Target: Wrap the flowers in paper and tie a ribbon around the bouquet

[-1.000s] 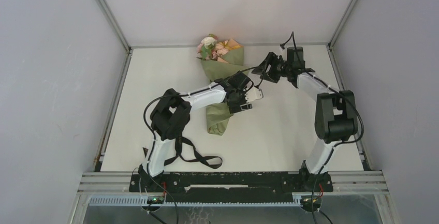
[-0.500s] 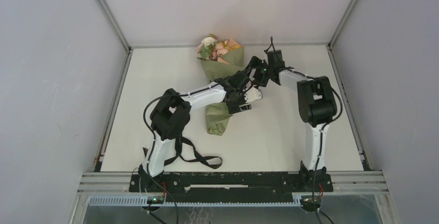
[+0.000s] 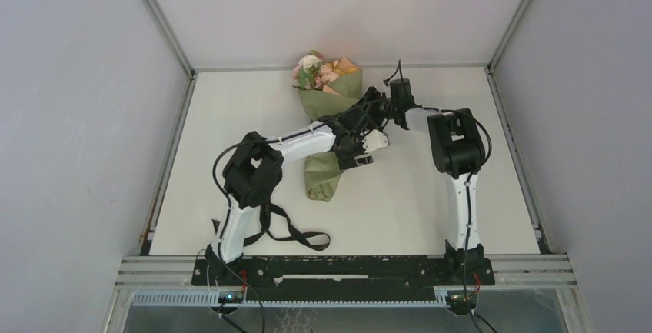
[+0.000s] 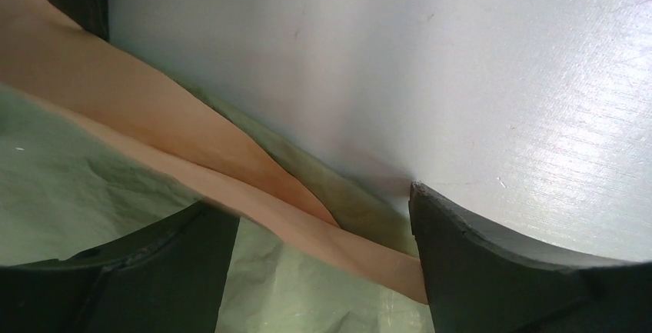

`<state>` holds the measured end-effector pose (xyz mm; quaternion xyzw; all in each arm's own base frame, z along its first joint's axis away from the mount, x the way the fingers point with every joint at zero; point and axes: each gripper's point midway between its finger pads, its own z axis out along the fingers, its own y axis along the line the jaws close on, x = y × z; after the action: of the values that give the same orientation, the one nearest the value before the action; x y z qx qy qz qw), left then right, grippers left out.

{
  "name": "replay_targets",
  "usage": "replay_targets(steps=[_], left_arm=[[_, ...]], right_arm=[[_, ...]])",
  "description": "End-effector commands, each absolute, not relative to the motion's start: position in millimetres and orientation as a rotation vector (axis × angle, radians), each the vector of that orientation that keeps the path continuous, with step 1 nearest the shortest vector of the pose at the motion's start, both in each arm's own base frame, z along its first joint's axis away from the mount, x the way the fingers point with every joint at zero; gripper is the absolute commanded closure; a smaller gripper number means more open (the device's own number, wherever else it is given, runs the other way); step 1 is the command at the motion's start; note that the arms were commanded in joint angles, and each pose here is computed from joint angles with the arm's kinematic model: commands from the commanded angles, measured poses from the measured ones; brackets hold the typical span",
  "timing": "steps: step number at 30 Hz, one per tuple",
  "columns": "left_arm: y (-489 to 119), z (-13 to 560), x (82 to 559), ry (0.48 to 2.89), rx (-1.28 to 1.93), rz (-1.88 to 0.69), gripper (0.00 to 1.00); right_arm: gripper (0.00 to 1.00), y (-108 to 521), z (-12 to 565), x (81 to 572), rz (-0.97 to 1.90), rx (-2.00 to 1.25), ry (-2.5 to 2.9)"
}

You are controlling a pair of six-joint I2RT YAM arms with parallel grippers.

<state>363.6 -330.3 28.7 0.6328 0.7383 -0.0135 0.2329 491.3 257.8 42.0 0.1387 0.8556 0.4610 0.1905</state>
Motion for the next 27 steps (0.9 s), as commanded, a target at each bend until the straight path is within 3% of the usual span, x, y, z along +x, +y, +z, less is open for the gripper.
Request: replay_targets(steps=[1, 4, 7, 12, 16, 18, 22, 24, 27], left_arm=[[-322, 15, 352, 2.080, 1.799, -0.064, 0.15], [-323, 15, 352, 2.080, 1.799, -0.068, 0.14], [-326, 23, 347, 2.089, 1.797, -0.112, 0.09], [-340, 113, 324, 2.032, 1.756, -0.325, 0.06], [-310, 159, 267, 2.014, 1.912, -0.476, 0.06], [-287, 158, 233, 2.054, 2.022, -0.555, 0.11], [-228, 134, 178, 2.190, 2.233, -0.598, 0.31], [-198, 116, 165, 2.217, 2.294, -0.527, 0.32], [-165, 93, 162, 2.256, 2.271, -0.393, 0.25]], right_arm=[[0.35, 271, 27, 491, 1.395, 0.455, 2.398], [0.63, 273, 27, 493, 1.431, 0.472, 2.375], [1.00, 268, 25, 494, 1.423, 0.506, 2.361], [1.00, 253, 24, 494, 1.388, 0.535, 2.354], [1.00, 251, 25, 490, 1.377, 0.514, 2.366], [1.00, 252, 25, 488, 1.369, 0.497, 2.376], [1.00, 251, 21, 481, 1.337, 0.479, 2.406], [1.00, 251, 20, 477, 1.330, 0.476, 2.416], [1.00, 252, 24, 472, 1.324, 0.456, 2.428]])
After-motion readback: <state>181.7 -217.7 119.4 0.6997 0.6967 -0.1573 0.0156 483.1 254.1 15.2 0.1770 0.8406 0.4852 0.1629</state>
